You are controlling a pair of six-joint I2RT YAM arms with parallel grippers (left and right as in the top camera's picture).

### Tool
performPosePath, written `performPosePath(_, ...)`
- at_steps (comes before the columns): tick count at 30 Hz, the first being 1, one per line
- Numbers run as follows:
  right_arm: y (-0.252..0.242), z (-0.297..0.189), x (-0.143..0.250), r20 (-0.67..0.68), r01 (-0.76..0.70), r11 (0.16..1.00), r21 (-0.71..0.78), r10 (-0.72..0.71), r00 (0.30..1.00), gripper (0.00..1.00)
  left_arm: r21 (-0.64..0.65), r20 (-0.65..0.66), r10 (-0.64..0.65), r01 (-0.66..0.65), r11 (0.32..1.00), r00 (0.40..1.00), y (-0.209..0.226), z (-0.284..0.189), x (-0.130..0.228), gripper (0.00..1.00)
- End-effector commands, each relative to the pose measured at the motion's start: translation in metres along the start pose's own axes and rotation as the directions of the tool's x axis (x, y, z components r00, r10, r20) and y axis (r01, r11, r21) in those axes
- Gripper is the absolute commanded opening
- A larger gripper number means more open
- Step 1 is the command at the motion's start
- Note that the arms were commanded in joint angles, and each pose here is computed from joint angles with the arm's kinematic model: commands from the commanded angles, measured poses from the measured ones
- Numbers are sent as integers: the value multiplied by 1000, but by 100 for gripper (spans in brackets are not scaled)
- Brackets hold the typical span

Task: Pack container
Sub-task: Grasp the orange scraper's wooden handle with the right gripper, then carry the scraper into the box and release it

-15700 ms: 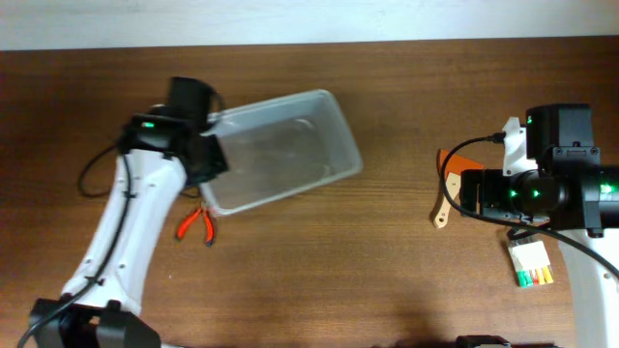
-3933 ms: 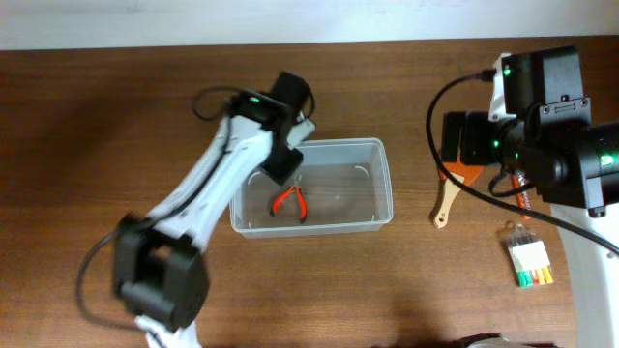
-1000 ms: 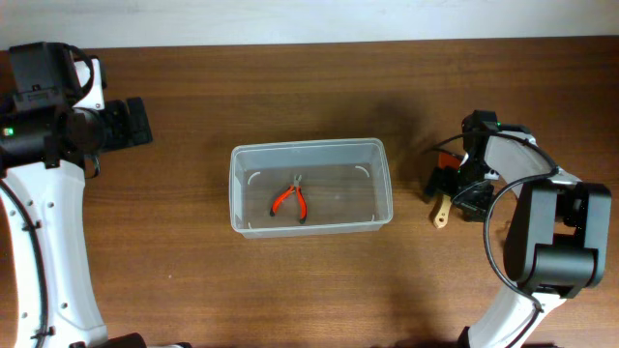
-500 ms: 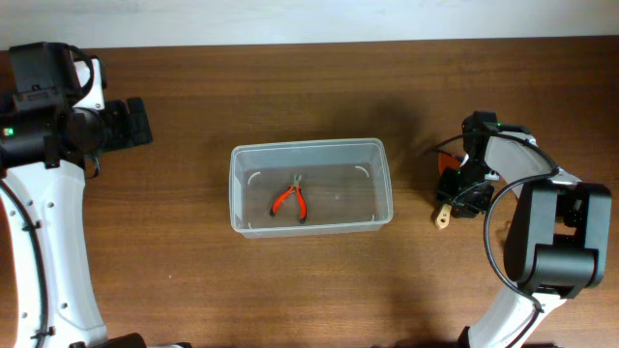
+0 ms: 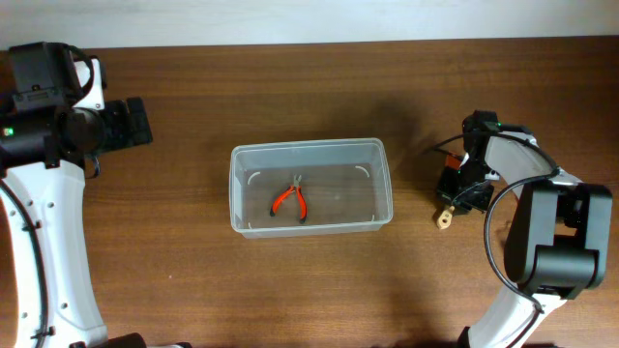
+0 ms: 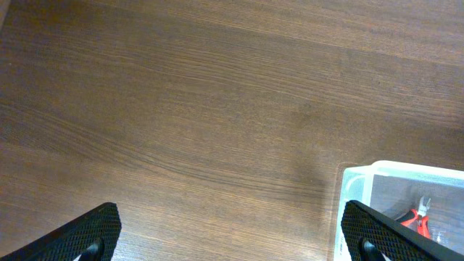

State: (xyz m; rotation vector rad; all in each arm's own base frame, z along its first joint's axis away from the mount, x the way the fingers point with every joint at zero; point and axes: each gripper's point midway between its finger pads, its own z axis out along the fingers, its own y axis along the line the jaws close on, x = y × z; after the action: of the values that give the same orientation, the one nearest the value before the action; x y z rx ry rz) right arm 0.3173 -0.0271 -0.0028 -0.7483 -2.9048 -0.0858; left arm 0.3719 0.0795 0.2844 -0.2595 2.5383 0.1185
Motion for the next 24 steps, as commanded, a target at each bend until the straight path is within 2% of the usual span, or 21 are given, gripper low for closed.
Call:
performPosePath(1, -3, 18, 8, -46, -2, 1000, 9, 2, 999, 4, 12, -3, -8, 8, 1000, 1000, -2, -4, 3, 99)
performPosePath(8, 5, -8, -6, 16, 16, 1000, -14, -16, 1000, 4, 12, -7, -8, 8, 1000, 1000, -2, -4, 4, 99)
performPosePath(13, 14, -67, -25, 134, 85, 996, -33, -80, 988, 4, 12, -7, -8, 8, 1000, 1000, -2, -4, 4, 99)
performPosePath(17, 27, -138, -35, 275, 179, 982, -54, -158, 948, 4, 12, -7, -8, 8, 1000, 1000, -2, -4, 4, 99)
performPosePath(20, 44, -193, -30, 383, 340, 940, -26, -305, 872, 4, 12, -7, -8, 8, 1000, 1000, -2, -4, 4, 99)
performPosePath(21, 62, -223, -16, 430, 494, 869, 20, -454, 780, 4, 12, -6, -8, 8, 1000, 1000, -2, -4, 4, 99)
performPosePath(24, 92, -249, 23, 426, 742, 659, 124, -711, 560, 4, 12, -6, -8, 8, 1000, 1000, -2, -4, 4, 99)
